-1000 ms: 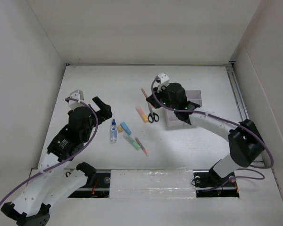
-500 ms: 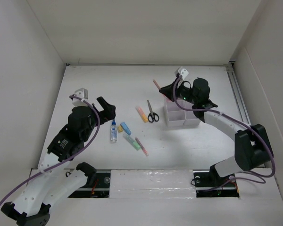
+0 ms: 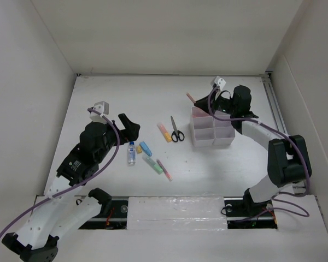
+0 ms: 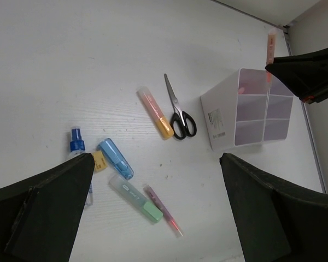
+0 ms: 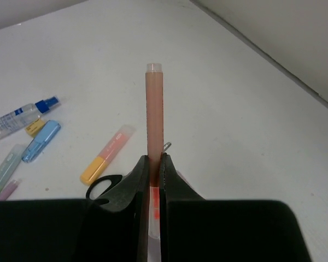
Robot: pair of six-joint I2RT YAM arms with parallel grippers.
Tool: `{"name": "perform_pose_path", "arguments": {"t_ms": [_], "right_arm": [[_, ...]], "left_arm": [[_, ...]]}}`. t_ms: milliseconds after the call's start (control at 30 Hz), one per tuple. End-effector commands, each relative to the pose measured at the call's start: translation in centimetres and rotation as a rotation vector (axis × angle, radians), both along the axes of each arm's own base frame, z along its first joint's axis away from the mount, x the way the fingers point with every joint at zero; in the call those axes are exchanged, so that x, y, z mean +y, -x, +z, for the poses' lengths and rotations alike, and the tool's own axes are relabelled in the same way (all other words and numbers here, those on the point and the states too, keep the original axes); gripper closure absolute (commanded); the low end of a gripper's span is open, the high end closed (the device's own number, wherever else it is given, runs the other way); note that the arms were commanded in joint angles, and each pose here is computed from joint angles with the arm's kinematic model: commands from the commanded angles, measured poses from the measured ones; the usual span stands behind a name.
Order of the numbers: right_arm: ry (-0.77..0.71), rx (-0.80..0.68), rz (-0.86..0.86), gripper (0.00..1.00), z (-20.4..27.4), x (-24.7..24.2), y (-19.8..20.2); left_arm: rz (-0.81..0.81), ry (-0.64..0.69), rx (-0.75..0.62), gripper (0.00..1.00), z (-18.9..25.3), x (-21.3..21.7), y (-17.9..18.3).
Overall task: Sort the stationery into containers
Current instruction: Place the pen in the storage box.
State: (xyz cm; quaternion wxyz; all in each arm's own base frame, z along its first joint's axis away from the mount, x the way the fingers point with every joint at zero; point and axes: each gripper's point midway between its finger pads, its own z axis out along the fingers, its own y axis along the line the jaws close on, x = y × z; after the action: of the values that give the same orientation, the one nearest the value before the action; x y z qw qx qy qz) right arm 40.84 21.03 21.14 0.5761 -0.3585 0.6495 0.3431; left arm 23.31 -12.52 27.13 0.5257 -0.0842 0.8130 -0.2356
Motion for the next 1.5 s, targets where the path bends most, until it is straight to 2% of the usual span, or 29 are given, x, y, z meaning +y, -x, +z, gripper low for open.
{"name": "perform_pose_path", "arguments": {"t_ms": [0,300,633,1467], "right_arm": [[0.028,-0.111,0.056,1.00,1.9,0.0,-0.7],[0.105,-0.073,0.070,1.00,0.3,-1.0,-2.6],[0.157,-0.049,0.080,1.00,-1.2,-1.2,-2.7],[0.177,0.049,0.082,1.00,-2.9,-1.5,-1.8]], "left_arm": [[-0.035,0.006,-0.043,0.00,0.8,-0.7,-0.3],[-0.064,0.010,-0.049,0.00,1.0,-1.1,-0.2],[-0.100,0.012,-0.067,0.00,1.4,-1.5,0.1],[-0.149,0.047,-0.122,0.00,3.0,-1.9,1.2]]}}
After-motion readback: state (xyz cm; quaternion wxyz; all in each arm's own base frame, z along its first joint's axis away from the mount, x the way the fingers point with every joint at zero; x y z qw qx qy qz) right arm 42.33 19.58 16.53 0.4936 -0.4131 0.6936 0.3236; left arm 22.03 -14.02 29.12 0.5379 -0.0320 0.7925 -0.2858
